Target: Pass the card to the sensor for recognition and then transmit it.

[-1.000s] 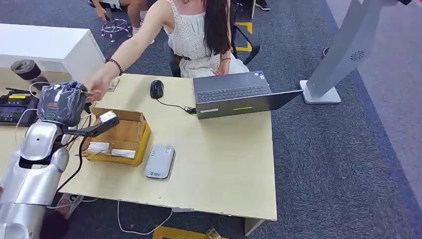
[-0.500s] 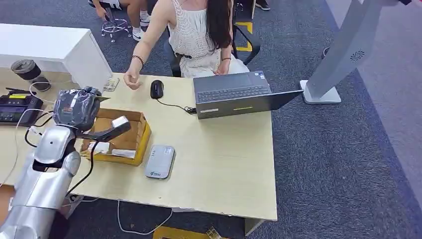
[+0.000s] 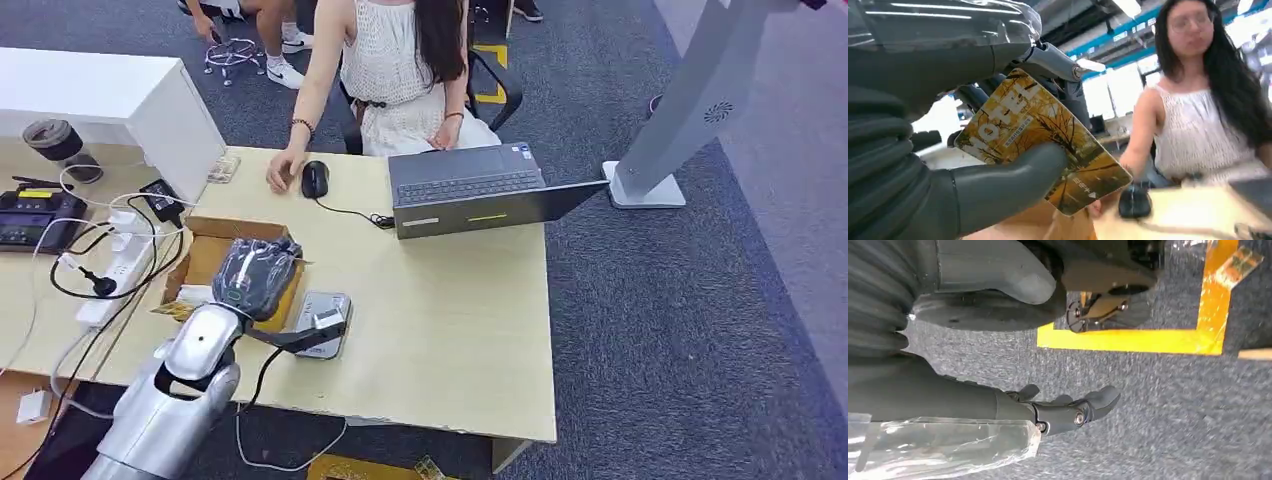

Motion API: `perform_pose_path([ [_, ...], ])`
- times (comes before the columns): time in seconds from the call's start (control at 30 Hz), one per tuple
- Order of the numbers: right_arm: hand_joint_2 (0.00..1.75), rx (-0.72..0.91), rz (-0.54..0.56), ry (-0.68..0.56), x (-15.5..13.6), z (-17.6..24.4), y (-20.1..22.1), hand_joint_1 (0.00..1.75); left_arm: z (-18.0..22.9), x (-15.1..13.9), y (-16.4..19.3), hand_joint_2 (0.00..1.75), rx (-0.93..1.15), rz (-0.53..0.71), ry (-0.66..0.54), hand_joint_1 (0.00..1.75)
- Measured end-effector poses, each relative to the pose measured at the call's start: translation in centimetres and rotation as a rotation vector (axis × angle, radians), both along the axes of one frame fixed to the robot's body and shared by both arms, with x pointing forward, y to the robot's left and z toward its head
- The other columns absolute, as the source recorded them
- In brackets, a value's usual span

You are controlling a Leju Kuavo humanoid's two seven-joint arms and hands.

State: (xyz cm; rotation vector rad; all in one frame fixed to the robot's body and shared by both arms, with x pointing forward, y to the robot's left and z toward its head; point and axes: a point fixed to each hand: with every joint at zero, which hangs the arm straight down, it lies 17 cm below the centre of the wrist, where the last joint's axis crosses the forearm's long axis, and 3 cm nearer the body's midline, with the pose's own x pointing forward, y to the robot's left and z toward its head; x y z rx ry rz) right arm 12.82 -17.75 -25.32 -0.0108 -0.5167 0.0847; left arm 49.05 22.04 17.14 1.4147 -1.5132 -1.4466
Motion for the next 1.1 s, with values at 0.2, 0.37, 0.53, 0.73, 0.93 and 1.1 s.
perform_pose_path([
  [0.2, 1.75, -0.015, -0.025, 0.02, -0.3, -0.2, -0.5, 0.0, -2.5, 0.1, 0.1, 1.75, 0.007, 0.022, 0.112, 1.75],
  [0.37, 1.75, -0.045, -0.027, 0.045, -0.6, -0.5, -1.0, 0.0, -5.7, 0.3, 0.8, 1.75, 0.013, 0.047, 0.23, 1.75],
  [0.53, 1.75, -0.054, -0.02, 0.053, -0.7, -0.5, -1.1, 0.0, -7.0, 0.3, 1.1, 1.75, 0.014, 0.049, 0.267, 1.75],
  [0.73, 1.75, -0.051, -0.02, 0.048, -0.6, -0.5, -1.0, 0.0, -8.4, 0.0, 0.6, 1.75, 0.027, 0.032, 0.294, 1.75],
  [0.93, 1.75, -0.042, -0.018, 0.033, -0.4, -0.4, -0.8, 0.0, -9.0, -0.2, 0.5, 1.75, 0.04, 0.027, 0.303, 1.75],
  [1.1, 1.75, -0.042, -0.018, 0.032, -0.4, -0.4, -0.8, 0.0, -9.0, -0.3, 0.6, 1.75, 0.04, 0.025, 0.294, 1.75],
])
